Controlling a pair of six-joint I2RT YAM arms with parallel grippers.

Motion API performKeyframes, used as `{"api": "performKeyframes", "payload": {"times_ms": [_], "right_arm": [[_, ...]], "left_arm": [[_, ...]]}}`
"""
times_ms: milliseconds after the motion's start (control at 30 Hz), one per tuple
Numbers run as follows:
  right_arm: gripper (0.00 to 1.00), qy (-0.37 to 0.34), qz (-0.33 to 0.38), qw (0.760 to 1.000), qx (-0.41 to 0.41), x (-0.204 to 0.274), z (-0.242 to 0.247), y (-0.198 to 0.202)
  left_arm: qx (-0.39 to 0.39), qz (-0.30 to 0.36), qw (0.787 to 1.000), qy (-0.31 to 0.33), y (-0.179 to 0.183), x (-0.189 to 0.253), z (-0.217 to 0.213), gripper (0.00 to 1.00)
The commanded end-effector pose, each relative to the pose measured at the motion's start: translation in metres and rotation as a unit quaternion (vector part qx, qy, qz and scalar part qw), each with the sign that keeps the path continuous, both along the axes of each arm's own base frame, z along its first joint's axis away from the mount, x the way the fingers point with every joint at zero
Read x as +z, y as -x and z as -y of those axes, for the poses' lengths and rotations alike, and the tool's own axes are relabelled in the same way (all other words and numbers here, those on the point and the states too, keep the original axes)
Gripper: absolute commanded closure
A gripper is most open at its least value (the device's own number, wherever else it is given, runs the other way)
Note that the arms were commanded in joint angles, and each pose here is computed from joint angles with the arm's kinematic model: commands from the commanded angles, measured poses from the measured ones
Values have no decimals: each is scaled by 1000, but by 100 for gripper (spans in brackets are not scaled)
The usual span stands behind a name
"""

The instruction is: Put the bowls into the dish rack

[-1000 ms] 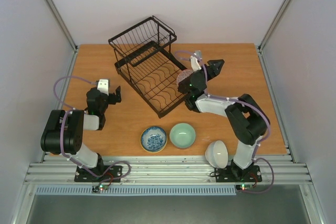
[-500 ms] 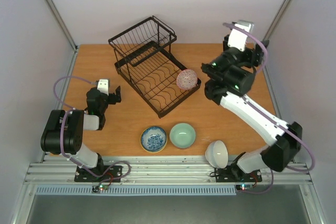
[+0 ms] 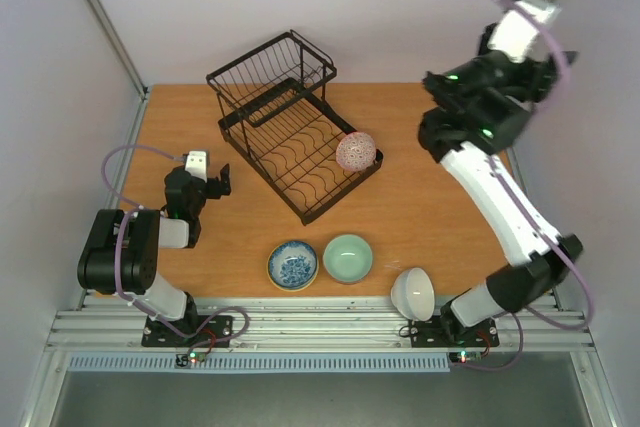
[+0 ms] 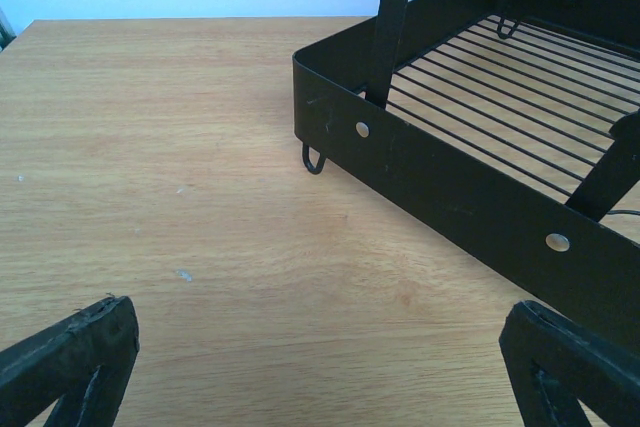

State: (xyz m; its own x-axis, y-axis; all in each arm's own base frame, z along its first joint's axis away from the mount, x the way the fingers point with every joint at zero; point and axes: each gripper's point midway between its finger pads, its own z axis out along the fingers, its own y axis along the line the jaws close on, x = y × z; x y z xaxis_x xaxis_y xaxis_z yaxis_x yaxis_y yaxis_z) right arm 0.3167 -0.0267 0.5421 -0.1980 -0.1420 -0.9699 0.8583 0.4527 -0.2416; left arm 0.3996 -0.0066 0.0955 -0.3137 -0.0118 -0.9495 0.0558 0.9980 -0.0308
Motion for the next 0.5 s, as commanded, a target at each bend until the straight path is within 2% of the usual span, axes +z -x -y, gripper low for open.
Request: {"api": "performKeyframes", "payload": {"times_ms": [0, 300, 367, 467], "right_arm": [[19, 95, -108, 990, 1, 69, 30, 68], [18, 89, 7, 994, 58, 129, 41, 100], [18, 107, -19, 990, 85, 123, 30, 84], [18, 143, -116, 973, 142, 83, 2, 48]], "left_arm": [[4, 30, 1000, 2, -9, 19, -2, 1], [4, 30, 1000, 2, -8, 19, -2, 1], [4, 30, 1000, 3, -8, 19, -2, 0], [4, 31, 1000, 3, -8, 19, -2, 1]]}}
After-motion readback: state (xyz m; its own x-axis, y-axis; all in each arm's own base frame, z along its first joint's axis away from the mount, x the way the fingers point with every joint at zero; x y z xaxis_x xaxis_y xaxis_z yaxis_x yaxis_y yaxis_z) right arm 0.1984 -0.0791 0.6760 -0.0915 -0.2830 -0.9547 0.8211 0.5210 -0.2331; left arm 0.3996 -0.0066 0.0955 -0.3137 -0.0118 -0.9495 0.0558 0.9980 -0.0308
